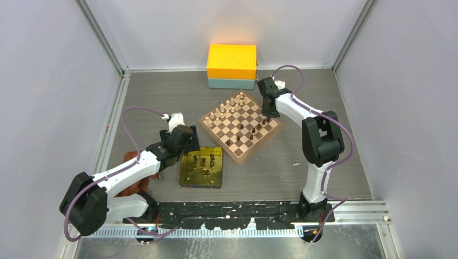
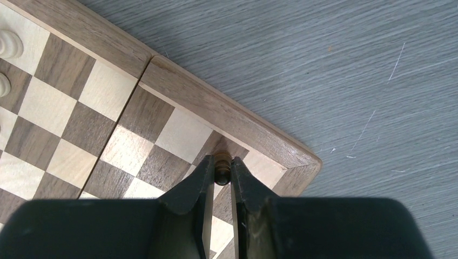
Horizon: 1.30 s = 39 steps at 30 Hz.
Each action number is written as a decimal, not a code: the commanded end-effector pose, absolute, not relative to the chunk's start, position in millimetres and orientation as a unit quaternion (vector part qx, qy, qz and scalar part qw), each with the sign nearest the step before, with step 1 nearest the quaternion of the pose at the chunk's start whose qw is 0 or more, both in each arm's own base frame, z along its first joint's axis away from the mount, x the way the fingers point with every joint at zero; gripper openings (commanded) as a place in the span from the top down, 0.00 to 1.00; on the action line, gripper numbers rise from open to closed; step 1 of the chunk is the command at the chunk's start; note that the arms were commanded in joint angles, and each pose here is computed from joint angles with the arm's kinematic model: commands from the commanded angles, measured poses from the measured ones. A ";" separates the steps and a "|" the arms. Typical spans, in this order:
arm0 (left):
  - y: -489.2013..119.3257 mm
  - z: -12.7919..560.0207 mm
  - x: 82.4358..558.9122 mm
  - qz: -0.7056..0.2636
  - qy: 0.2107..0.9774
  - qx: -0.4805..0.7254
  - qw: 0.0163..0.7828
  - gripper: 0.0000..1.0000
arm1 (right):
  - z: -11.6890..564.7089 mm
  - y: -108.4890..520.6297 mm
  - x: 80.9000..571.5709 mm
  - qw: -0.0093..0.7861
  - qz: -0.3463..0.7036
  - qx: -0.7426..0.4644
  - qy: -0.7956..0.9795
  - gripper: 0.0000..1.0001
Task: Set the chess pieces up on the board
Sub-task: Place the chess piece on the chessboard, then adjust the chess piece on the chessboard.
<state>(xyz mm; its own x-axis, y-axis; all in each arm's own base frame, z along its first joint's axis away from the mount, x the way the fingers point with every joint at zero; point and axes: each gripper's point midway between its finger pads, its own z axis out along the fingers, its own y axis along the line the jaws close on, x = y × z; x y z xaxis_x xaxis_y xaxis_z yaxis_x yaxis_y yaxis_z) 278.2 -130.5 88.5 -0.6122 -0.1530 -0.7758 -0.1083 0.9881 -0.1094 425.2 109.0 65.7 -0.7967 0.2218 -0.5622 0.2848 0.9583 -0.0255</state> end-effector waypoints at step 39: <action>-138.4 96.6 288.8 -0.041 0.886 -0.081 0.454 0.07 | 153.2 170.2 386.9 0.379 -0.004 0.068 0.923 0.58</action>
<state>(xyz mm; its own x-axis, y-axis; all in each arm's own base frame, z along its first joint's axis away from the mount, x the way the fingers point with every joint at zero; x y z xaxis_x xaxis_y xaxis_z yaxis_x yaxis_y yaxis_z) 279.2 -131.4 86.4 -0.6145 -0.1517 -0.7742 -0.1086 0.9883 -0.1075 405.7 153.5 146.4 -0.7159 0.1516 -0.6815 0.1597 0.9858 0.0516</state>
